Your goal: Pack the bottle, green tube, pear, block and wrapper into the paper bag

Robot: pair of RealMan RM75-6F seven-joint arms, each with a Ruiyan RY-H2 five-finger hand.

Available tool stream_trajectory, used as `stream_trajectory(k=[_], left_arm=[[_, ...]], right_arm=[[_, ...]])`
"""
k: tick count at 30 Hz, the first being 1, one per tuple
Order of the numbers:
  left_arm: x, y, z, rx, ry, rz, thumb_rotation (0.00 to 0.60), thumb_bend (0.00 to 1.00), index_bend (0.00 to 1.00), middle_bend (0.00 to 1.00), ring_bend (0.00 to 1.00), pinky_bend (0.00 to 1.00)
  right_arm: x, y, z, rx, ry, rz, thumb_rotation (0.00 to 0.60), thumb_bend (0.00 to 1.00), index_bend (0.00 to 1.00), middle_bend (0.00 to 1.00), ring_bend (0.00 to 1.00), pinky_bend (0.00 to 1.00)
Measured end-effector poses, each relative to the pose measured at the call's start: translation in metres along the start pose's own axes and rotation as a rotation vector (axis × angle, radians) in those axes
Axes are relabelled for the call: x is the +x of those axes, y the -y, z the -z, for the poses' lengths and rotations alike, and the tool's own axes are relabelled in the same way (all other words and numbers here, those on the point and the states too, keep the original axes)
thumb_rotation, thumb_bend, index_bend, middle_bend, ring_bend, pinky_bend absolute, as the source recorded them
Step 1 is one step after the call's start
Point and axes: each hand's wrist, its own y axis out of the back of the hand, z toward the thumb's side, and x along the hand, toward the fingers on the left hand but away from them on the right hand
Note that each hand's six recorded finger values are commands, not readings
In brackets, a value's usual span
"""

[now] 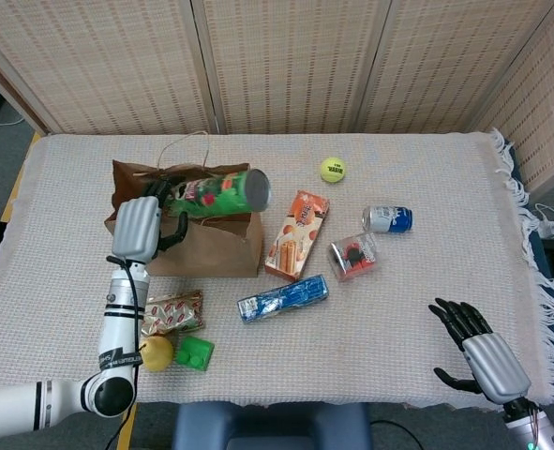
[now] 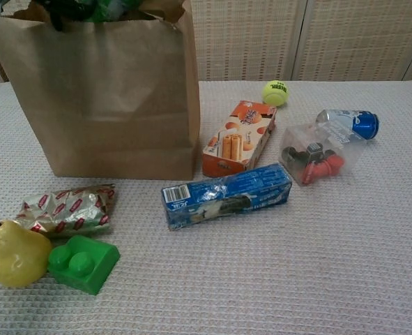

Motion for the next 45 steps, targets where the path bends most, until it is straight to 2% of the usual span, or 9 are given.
stream_trajectory(k=[3,7,17,22,26,33,39,41,45], left_arm=[[0.003,0.005,-0.005,0.030,0.020,0.002,0.600,0.38,0.00,0.00,0.01,0.21],[0.003,0.007,-0.007,0.035,0.027,0.004,0.600,0.38,0.00,0.00,0.00,0.20],[0.000,-0.012,0.013,0.004,-0.002,-0.037,0.600,0.40,0.03,0.00,0.02,0.20],[-0.005,-0.035,0.046,0.028,-0.036,-0.084,0.600,0.45,0.08,0.00,0.03,0.22],[-0.009,-0.042,0.061,0.039,-0.051,-0.096,0.600,0.46,0.12,0.02,0.05,0.22],[-0.039,-0.067,0.134,0.063,-0.148,-0.106,0.600,0.45,0.12,0.02,0.05,0.23],[-0.067,-0.078,0.158,0.135,-0.085,-0.103,0.600,0.46,0.12,0.02,0.05,0.23],[-0.076,-0.077,0.163,0.169,-0.054,-0.090,0.600,0.50,0.12,0.03,0.05,0.22],[-0.091,-0.071,0.167,0.252,0.037,-0.028,0.600,0.65,0.10,0.04,0.04,0.22]], right_arm=[[0.000,0.000,-0.001,0.002,-0.006,0.002,0.600,0.12,0.00,0.00,0.00,0.03],[0.001,0.000,-0.001,0.006,-0.010,0.002,0.600,0.12,0.00,0.00,0.00,0.03],[0.002,0.000,-0.001,0.009,-0.006,0.004,0.600,0.12,0.00,0.00,0.00,0.03],[0.002,0.000,0.000,0.011,-0.004,0.005,0.600,0.12,0.00,0.00,0.00,0.03],[0.002,0.001,0.000,0.014,-0.005,0.003,0.600,0.12,0.00,0.00,0.00,0.03],[0.004,0.003,-0.002,0.025,-0.006,0.002,0.600,0.12,0.00,0.00,0.00,0.03],[0.003,0.004,-0.001,0.031,0.000,-0.001,0.600,0.12,0.00,0.00,0.00,0.03],[0.003,0.005,-0.001,0.034,-0.001,-0.003,0.600,0.12,0.00,0.00,0.00,0.03],[0.002,0.006,-0.002,0.040,-0.002,-0.006,0.600,0.12,0.00,0.00,0.00,0.03]])
